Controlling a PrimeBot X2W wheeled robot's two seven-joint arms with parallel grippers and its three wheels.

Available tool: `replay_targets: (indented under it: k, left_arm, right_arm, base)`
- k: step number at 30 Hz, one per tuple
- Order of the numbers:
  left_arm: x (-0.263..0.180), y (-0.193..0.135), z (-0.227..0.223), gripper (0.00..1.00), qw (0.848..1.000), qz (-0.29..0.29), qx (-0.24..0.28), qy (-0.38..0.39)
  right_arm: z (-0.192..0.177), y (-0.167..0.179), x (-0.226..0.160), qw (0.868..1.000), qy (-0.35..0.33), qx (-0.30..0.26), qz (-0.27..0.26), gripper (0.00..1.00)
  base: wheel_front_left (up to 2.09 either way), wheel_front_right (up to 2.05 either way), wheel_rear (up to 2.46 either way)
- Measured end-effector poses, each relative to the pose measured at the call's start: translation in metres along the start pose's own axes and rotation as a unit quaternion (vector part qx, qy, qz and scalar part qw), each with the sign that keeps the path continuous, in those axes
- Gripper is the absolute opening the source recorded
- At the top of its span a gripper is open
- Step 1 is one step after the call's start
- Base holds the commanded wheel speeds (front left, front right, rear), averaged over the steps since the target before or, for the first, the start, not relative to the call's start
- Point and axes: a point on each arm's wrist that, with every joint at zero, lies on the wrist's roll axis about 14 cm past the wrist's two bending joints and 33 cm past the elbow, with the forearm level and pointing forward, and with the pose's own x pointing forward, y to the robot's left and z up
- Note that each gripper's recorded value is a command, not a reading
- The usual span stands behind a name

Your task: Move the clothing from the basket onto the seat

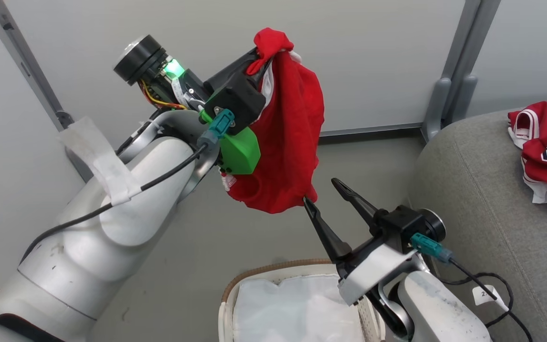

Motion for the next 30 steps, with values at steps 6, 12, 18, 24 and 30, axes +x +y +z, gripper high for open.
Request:
replay_targets:
  k: [6,12,18,24,30]
  left_arm:
    - [-0.002,-0.013,0.019,0.00,1.000,-0.016,0.001,-0.024]
    - [-0.009,-0.026,0.031,0.00,0.998,-0.026,-0.025,-0.042]
    - [-0.020,-0.036,0.013,0.00,0.997,-0.024,-0.062,-0.024]
    - [-0.038,-0.047,-0.024,0.06,0.989,0.009,-0.149,0.003]
    - [-0.064,-0.073,-0.070,0.94,0.967,0.047,-0.247,0.040]
  right_arm:
    - [0.002,-0.003,0.015,1.000,-0.002,0.009,0.002,1.00]
    - [0.000,-0.008,0.027,1.000,0.004,0.006,0.001,1.00]
    - [0.004,-0.011,0.035,1.000,-0.003,0.005,0.002,0.08]
    - [0.012,-0.017,0.034,1.000,-0.015,0.003,-0.007,0.00]
    - [0.018,-0.029,0.032,0.999,-0.025,-0.007,-0.022,0.00]
  base:
    - [0.00,0.00,0.00]
    - [0.00,0.00,0.00]
    - [0.00,0.00,0.00]
    - [0.00,0.00,0.00]
    - [0.00,0.00,0.00]
